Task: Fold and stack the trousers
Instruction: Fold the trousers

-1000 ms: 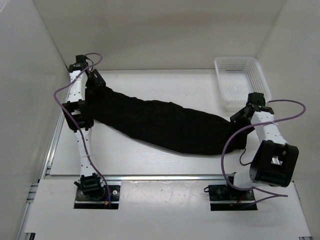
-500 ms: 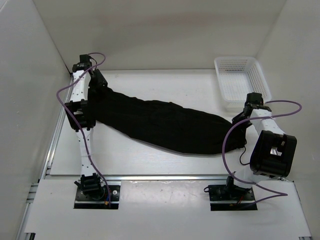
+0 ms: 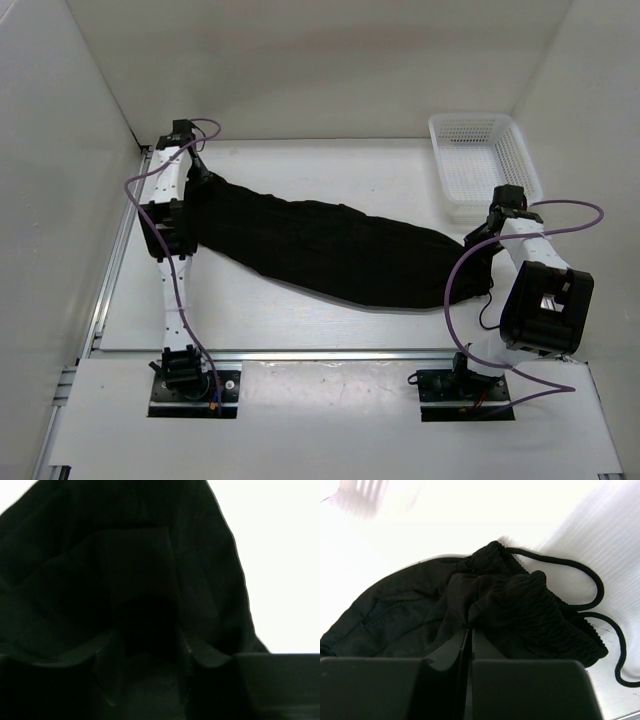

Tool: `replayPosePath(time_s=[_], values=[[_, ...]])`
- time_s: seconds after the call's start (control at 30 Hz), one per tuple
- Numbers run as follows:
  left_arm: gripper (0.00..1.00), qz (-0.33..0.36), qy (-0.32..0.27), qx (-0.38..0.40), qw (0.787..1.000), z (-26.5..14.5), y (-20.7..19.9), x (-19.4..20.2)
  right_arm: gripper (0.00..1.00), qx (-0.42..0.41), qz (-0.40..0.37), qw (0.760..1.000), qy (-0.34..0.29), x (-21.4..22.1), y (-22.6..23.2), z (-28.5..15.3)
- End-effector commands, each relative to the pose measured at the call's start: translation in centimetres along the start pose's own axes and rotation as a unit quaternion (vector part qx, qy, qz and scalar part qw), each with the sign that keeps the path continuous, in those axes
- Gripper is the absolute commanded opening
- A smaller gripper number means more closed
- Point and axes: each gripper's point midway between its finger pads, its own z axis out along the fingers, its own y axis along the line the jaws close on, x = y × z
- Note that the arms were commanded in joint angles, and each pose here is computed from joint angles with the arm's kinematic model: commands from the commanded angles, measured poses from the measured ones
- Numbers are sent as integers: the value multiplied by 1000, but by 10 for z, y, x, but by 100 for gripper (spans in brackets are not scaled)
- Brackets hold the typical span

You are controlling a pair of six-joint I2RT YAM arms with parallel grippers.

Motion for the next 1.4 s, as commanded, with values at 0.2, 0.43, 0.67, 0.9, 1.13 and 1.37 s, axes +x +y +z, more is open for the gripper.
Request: replayPosePath(time_s=[0.2,0.43,0.67,0.9,1.13,1.37], values=[[15,-6,-81,-9,997,-70,-7,-37,0,-14,-3,999,-33,-13,4,-13],[11,-7,-138,0,990,-138,-4,-60,0,-17,-11,997,-70,-28,3,-40],[11,-12,-157,31,987,-158,-10,-71,0,-10,5,995,-97,-50,-3,-52],[11,-28,-162,101,981,-119,-41,-88,0,-11,20,995,-95,-64,8,-31],[83,-42,-122,104,986,-75,-42,-73,69,-60,17,995,-75,-69,40,-17],[97,-46,-195,91,976,-161,-3,-106,95,-68,10,988,-139,-80,33,-67]])
